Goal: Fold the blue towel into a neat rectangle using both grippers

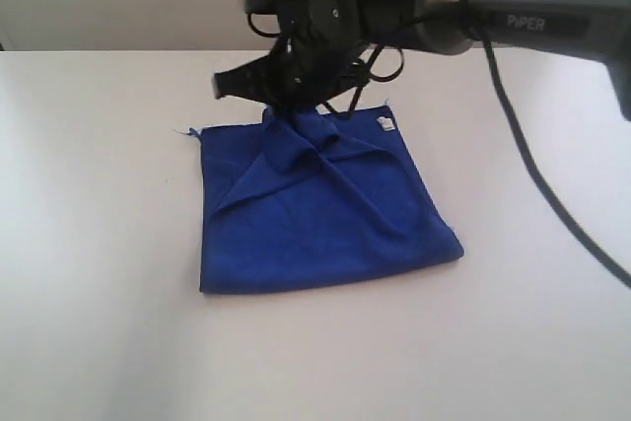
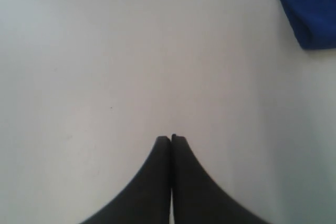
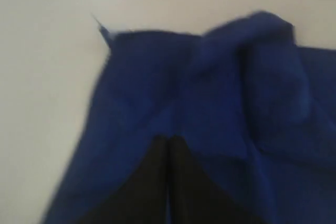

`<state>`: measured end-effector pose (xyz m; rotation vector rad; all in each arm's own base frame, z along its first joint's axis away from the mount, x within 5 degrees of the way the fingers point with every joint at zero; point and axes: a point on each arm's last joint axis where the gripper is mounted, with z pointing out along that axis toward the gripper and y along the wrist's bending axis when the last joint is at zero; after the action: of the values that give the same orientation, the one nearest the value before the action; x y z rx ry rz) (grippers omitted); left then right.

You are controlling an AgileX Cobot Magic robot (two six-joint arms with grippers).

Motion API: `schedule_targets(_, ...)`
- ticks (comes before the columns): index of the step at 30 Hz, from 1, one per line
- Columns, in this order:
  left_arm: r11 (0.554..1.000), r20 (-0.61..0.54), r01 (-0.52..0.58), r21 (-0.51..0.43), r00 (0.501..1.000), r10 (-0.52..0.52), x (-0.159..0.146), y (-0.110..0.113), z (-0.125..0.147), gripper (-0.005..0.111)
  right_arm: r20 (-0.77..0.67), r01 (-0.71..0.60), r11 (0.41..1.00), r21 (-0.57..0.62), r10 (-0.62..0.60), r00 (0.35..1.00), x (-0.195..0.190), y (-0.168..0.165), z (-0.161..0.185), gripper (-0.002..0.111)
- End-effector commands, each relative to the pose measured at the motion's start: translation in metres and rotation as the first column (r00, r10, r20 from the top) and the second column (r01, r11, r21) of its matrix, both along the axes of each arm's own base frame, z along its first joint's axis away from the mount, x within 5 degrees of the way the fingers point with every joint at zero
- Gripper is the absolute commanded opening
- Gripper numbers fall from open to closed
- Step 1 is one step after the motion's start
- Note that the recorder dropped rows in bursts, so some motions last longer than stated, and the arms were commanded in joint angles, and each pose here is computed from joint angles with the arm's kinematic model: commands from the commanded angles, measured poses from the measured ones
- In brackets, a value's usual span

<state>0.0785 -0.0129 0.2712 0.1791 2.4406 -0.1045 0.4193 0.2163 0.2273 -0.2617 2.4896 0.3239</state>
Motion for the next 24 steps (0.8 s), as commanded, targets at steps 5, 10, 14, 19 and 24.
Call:
schedule_targets(5,1.0,0.001,0.001,-0.007,1.0,-0.001,-0.001,0.0,-0.001,0.0,-0.252,-0.152,0.906,-0.395,0.052,0.966,-0.005,-0.068,-0.016,0.0)
schedule_targets(10,1.0,0.001,0.001,-0.007,1.0,-0.001,-0.001,0.0,-0.001,0.0,-0.278,-0.155,0.907,-0.391,0.044,0.959,-0.007,-0.08,-0.037,0.0)
schedule_targets(14,1.0,0.001,0.001,-0.007,1.0,-0.001,-0.001,0.0,-0.001,0.0,-0.285,-0.171,0.903,-0.394,0.057,0.957,-0.011,-0.081,-0.058,0.0)
schedule_targets(19,1.0,0.001,0.001,-0.007,1.0,-0.001,-0.001,0.0,-0.001,0.0,-0.327,-0.207,0.875,-0.437,0.06,0.943,-0.016,-0.086,-0.076,0.0)
schedule_targets(24,1.0,0.001,0.001,-0.007,1.0,-0.001,-0.001,0.0,-0.001,0.0,-0.381,-0.229,0.863,-0.45,0.046,0.923,-0.027,-0.091,-0.09,0.0)
